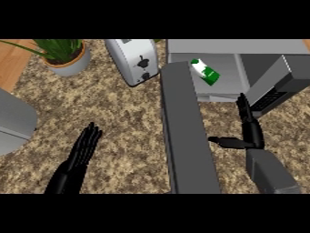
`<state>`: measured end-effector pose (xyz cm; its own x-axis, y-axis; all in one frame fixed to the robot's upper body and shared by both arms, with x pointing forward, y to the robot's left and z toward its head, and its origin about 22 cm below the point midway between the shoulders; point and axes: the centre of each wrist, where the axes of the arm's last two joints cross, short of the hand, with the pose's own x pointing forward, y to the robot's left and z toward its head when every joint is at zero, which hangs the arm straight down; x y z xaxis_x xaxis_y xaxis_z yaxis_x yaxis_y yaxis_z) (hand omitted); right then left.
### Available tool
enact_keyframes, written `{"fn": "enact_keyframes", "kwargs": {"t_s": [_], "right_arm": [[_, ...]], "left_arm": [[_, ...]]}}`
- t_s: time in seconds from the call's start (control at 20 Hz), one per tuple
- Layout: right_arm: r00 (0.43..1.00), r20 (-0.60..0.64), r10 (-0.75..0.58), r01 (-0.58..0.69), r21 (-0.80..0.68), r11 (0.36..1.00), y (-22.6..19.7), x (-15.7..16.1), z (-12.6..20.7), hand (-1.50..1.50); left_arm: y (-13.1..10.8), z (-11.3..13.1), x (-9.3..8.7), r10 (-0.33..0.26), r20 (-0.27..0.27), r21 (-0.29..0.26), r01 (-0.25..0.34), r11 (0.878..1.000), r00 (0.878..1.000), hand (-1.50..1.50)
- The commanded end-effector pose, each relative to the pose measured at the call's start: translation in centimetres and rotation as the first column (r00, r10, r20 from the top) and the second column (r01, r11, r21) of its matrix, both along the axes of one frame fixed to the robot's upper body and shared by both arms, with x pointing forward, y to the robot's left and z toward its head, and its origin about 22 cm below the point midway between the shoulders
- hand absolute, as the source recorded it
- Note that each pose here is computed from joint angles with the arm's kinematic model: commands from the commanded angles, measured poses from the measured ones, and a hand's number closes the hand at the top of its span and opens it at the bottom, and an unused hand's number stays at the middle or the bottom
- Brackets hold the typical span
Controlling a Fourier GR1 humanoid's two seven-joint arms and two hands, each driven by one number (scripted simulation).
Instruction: Pick up the milk, place it into the microwave and close the microwave
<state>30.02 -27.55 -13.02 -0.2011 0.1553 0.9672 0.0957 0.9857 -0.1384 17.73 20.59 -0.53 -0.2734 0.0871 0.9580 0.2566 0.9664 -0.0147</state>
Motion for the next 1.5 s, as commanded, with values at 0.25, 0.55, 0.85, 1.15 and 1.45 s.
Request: {"fn": "enact_keyframes", "kwargs": {"t_s": [0.25,0.55,0.85,1.15,1.45], "right_arm": [[0.991,0.102,0.086,-0.107,0.219,0.97,-1.8,-3.9,-2.0,-1.5],[0.99,0.118,0.083,-0.108,0.23,0.967,-2.8,-6.6,-2.7,-1.5],[0.985,0.139,0.102,-0.131,0.214,0.968,-6.2,-8.3,-0.9,-1.5],[0.981,0.172,0.091,-0.127,0.212,0.969,-7.9,-11.3,1.1,-1.5],[0.975,0.199,0.101,-0.142,0.201,0.969,-8.6,-14.2,5.0,-1.5]], "left_arm": [[2.1,0.6,0.4,-0.135,-0.051,0.075,0.139,0.987,0.989,1.5],[-1.4,-1.5,1.1,-0.169,-0.097,0.205,0.186,0.961,0.981,1.5],[-1.9,-2.4,1.9,-0.294,-0.138,0.354,0.324,0.877,0.946,1.5],[-5.8,-5.7,1.9,-0.4,-0.189,0.348,0.442,0.827,0.897,1.5],[-12.1,-5.9,3.7,-0.42,-0.166,0.373,0.451,0.811,0.892,1.5]]}}
